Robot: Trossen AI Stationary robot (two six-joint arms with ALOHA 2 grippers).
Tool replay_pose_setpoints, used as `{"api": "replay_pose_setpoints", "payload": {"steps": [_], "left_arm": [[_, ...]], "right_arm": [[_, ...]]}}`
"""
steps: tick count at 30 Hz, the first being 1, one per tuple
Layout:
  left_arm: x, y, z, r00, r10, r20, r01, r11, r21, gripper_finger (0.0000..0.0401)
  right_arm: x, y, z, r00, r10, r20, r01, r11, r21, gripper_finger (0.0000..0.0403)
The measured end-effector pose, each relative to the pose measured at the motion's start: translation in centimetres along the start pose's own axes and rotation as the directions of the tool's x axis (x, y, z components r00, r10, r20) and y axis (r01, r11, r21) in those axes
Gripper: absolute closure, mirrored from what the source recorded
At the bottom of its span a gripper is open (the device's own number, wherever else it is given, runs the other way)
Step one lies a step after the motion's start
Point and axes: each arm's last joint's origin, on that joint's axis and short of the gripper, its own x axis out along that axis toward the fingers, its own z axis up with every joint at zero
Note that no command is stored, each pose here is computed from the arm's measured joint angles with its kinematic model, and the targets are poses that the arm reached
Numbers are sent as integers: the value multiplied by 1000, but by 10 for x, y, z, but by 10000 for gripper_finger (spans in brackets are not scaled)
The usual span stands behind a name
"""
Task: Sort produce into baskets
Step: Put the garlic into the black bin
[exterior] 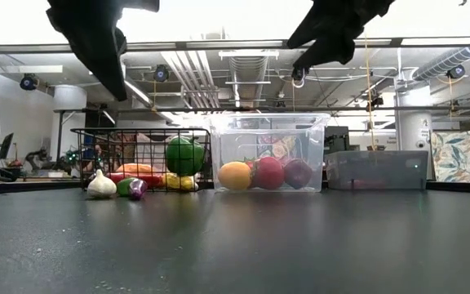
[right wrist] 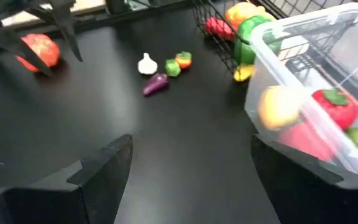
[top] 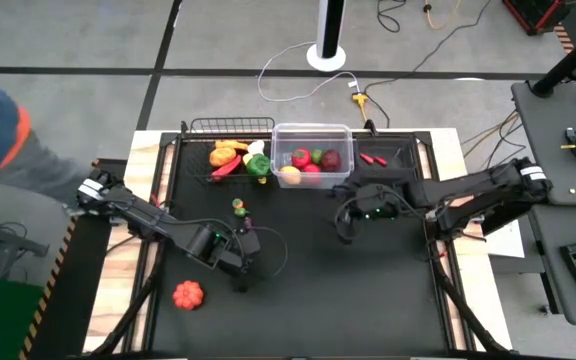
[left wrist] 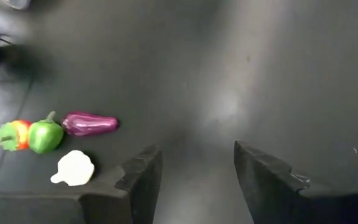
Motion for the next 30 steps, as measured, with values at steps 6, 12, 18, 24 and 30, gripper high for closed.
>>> {"api": "replay_pose_setpoints", "payload": {"steps": [6,12,18,24,30], "left_arm": [[6,1,-6,999,-18,-46,22,996,86,236],[27,17,-24,996,-17,-90,27,993,114,247],[40,44,-41,995,-100,-9,100,991,90,272],[37,78,-59,994,-76,84,74,997,21,285],[39,96,-76,989,39,143,-41,999,13,285]], "right_arm": [[4,7,-8,999,32,32,-33,999,28,91],[2,11,-6,997,53,59,-55,998,29,92],[2,13,-3,994,66,92,-69,997,35,92],[11,16,-5,993,67,98,-69,998,14,92],[28,20,-10,995,63,77,-62,998,-10,92]]}}
